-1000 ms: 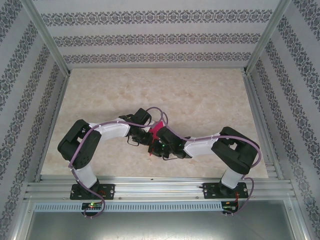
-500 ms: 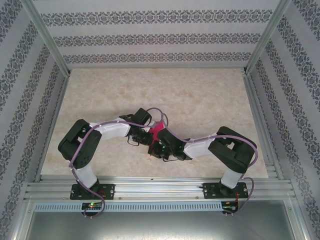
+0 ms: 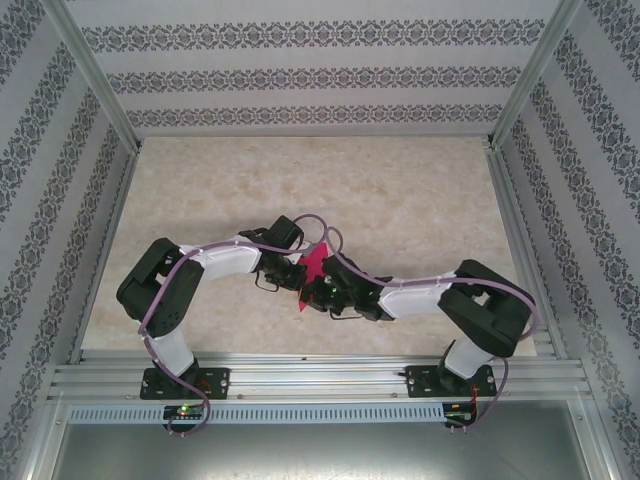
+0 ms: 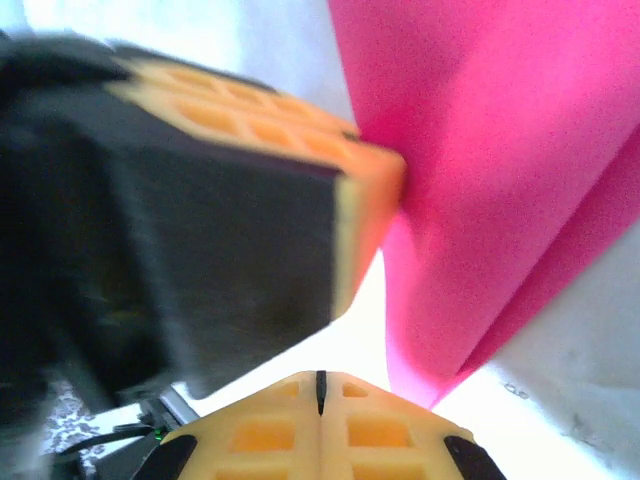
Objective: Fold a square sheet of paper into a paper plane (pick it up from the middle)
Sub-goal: Third fold the triangle at the center of the table.
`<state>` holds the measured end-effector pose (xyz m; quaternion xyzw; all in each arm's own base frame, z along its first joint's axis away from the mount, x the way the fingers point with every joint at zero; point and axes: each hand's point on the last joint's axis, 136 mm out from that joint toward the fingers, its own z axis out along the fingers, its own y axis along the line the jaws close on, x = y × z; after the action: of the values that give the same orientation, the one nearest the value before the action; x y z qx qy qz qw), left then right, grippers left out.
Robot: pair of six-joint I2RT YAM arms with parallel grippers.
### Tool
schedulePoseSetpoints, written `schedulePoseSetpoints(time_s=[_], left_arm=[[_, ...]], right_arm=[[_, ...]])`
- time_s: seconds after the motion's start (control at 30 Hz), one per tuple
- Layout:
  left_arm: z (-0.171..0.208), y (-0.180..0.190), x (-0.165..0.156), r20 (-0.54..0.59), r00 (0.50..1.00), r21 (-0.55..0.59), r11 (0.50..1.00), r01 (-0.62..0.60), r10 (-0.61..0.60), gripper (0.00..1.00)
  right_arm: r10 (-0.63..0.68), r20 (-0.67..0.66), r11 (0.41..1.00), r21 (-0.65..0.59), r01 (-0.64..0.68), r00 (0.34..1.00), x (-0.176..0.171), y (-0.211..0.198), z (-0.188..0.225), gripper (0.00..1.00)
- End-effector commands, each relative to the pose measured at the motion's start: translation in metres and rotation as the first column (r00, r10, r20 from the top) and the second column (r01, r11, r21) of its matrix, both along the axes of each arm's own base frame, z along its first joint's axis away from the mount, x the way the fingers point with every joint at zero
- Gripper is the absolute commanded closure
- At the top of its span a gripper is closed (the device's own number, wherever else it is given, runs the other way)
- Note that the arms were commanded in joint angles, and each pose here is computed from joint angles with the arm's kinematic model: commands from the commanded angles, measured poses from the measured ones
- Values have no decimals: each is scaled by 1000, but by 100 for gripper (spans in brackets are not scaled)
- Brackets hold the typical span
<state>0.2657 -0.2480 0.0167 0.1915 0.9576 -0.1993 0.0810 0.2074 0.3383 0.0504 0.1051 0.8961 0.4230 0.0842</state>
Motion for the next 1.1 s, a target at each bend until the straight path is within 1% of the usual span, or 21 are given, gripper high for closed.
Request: schedulePoseSetpoints(time_s=[0.0, 0.1, 0.53, 0.6, 0.77, 0.83, 0.97, 1.07], left_arm=[[-17, 8, -13, -66, 998, 43, 999, 25, -22, 87], [-17, 8, -13, -66, 998, 42, 999, 25, -22, 87], [-17, 6, -13, -71, 997, 38, 999, 32, -30, 86], [-17, 7, -13, -71, 997, 39, 999, 31, -29, 86], [-18, 7, -13, -74, 997, 41, 999, 31, -28, 86], [-19, 8, -14, -74, 997, 46, 998, 32, -28, 86], [-19, 7, -13, -76, 997, 47, 998, 36, -32, 86], [-19, 8, -13, -76, 997, 51, 998, 34, -30, 86]], right_arm=[[-8, 3, 999, -42, 9, 1000, 7, -19, -6, 100], [-20, -9, 999, -37, 20, 1000, 13, -23, -9, 100], [11, -33, 1000, -15, -12, 999, 22, -4, -17, 100], [12, -35, 999, -30, -13, 999, 20, -6, -19, 100], [-15, -58, 995, -95, 9, 998, 15, -21, -39, 100], [-16, -69, 995, -103, 9, 997, 12, -23, -47, 100], [-15, -90, 996, -93, 6, 996, 12, -21, -57, 100], [-17, -84, 999, -53, 12, 996, 15, -17, -46, 100]])
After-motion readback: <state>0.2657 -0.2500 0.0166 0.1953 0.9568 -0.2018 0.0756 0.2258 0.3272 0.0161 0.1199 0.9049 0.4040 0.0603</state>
